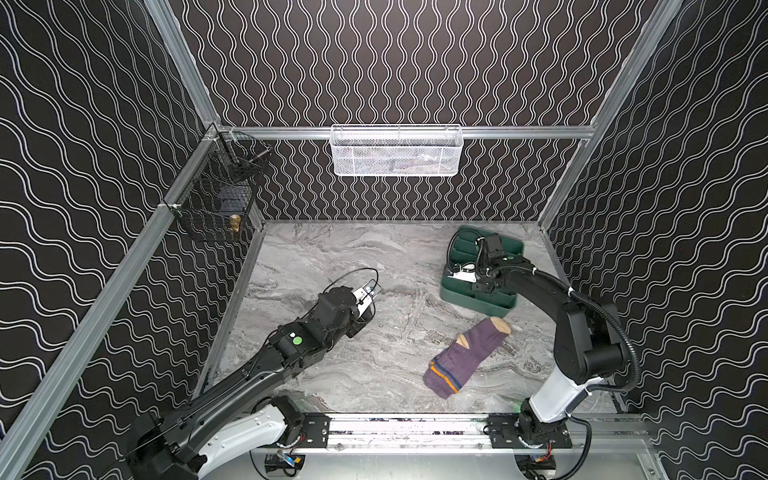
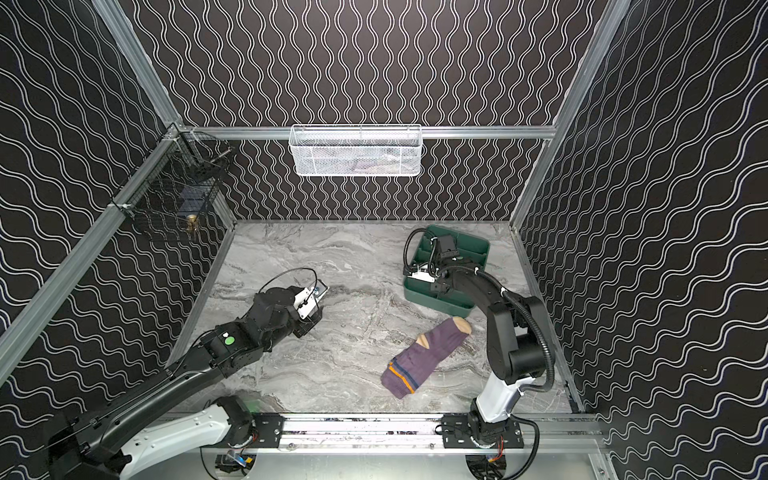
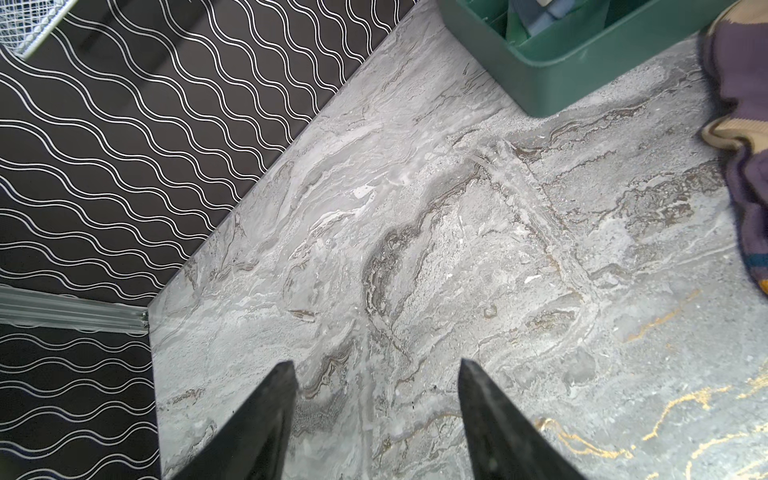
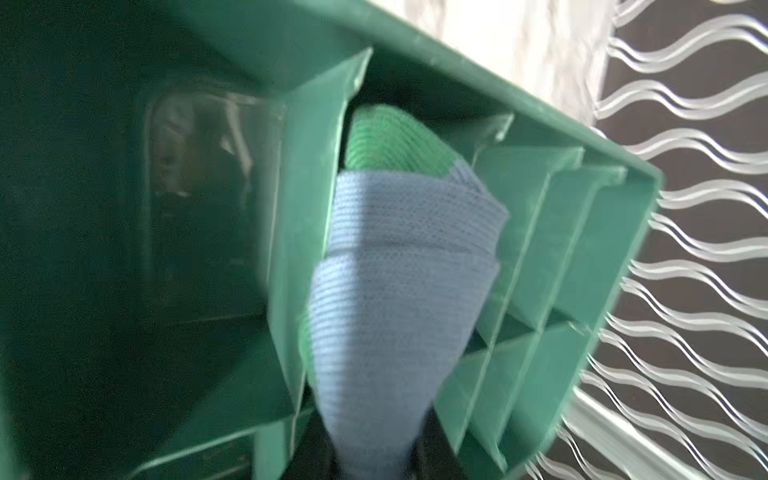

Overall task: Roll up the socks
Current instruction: 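Lower the roll into a green tray compartment with the right gripper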

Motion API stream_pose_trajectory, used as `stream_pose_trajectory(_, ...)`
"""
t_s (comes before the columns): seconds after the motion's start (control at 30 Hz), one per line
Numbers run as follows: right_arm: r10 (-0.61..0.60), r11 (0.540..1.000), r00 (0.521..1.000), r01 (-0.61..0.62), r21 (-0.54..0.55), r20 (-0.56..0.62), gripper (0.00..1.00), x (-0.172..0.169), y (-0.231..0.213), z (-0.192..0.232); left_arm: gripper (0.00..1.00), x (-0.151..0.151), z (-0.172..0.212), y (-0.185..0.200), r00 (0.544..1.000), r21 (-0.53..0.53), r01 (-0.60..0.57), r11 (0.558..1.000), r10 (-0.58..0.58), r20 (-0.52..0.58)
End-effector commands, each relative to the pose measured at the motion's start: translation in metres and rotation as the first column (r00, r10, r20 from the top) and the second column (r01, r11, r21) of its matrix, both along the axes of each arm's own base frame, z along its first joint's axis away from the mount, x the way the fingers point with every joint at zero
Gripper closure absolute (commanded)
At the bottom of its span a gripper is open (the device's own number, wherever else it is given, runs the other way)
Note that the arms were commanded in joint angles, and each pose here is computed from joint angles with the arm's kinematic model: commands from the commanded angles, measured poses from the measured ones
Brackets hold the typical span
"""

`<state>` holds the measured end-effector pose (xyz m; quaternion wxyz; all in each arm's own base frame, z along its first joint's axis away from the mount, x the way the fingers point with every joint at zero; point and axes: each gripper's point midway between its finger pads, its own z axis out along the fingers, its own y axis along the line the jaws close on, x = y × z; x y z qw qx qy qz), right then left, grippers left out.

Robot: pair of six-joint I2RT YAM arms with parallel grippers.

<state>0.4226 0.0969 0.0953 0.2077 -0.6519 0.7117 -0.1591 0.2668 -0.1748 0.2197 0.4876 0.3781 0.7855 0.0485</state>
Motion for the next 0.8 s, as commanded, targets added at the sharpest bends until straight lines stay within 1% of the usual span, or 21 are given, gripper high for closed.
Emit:
stream_pose_trajectory(0.0,0.052,0.994,0.990,-0.039,0.099,-0.133,1.00,-0.020,0.022,-0.008,0.34,0.003,0.006,-0.002,1.000,-0.029,-0.007,1.000,0.008,0.012)
stream_pose_trajectory(0.13,0.063,0.989,0.980,-0.035,0.146,-0.188,1.00,-0.022,0.037,-0.009,0.34,0.003,0.006,-0.002,1.000,-0.028,-0.009,1.000,0.009,0.016)
stream_pose_trajectory(0.37,0.060,0.977,0.970,-0.009,0.213,-0.234,1.00,-0.016,0.055,-0.017,0.34,0.003,0.004,-0.002,1.000,-0.021,-0.010,1.000,0.010,0.008)
stream_pose_trajectory(0.4,0.061,0.976,0.966,-0.004,0.219,-0.252,1.00,-0.016,0.057,-0.024,0.34,0.003,0.004,-0.001,1.000,-0.022,-0.011,1.000,0.011,0.009)
stream_pose_trajectory(0.77,0.044,0.971,0.943,0.038,0.237,-0.331,1.00,-0.018,0.065,-0.063,0.34,0.003,0.000,-0.003,1.000,-0.015,-0.010,1.000,0.010,-0.002)
